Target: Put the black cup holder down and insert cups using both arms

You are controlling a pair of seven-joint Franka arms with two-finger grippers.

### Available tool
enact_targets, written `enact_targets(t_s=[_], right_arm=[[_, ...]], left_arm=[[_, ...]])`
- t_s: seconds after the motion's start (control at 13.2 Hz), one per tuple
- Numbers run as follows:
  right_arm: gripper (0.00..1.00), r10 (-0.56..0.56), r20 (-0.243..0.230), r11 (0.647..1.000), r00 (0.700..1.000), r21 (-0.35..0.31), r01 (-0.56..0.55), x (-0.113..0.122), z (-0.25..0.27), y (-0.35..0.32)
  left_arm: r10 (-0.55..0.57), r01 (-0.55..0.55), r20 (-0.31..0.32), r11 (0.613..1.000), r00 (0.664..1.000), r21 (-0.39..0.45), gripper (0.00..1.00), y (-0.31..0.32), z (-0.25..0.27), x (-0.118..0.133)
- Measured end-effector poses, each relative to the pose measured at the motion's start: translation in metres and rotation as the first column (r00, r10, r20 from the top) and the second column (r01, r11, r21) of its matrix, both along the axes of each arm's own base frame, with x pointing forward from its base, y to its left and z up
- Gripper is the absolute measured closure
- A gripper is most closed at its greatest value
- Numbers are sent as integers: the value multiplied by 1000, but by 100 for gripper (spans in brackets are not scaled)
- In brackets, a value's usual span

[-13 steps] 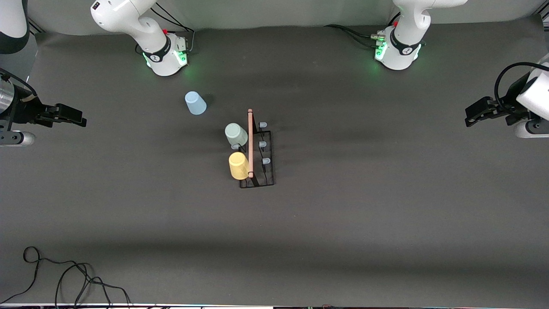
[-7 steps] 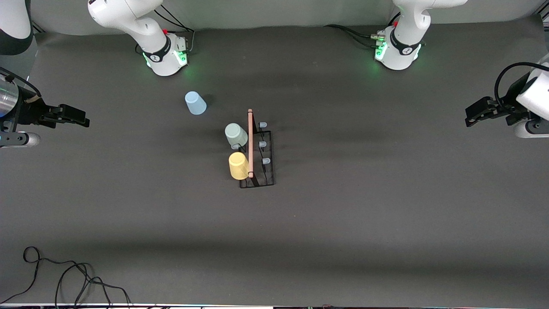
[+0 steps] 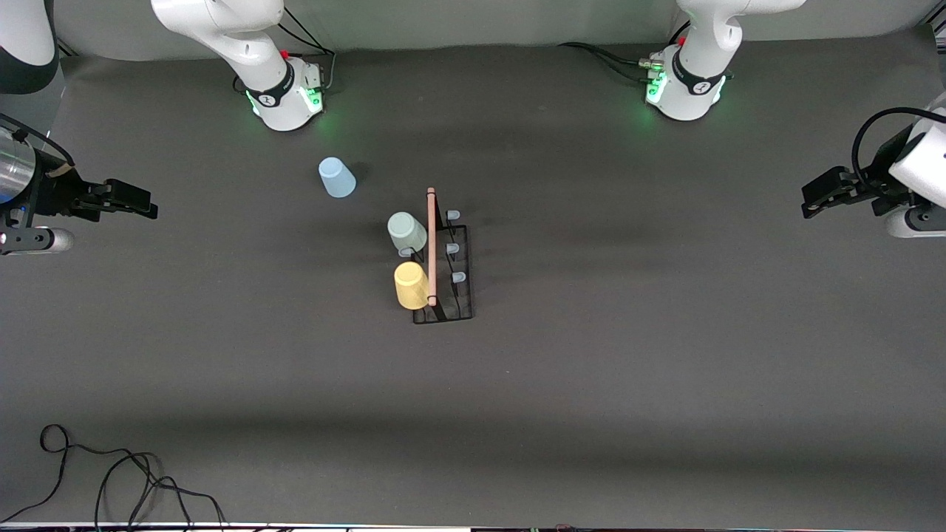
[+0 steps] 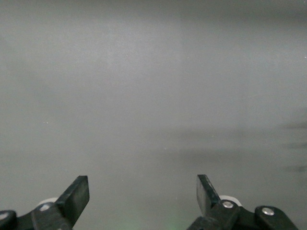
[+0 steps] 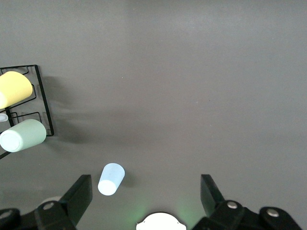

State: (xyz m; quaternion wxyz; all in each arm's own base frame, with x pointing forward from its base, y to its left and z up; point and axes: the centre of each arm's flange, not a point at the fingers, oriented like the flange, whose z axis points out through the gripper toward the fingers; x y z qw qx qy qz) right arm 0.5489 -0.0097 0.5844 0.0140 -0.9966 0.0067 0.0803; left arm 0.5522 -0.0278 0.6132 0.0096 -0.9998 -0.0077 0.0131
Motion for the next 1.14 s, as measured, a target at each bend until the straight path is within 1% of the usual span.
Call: enact_targets(t_s=[1.14], right_arm=[[0, 10, 3, 1000, 1000, 0, -10, 0, 1, 5]], left_arm=[[0, 0, -1, 1000, 1000, 1, 0, 0, 0, 0]])
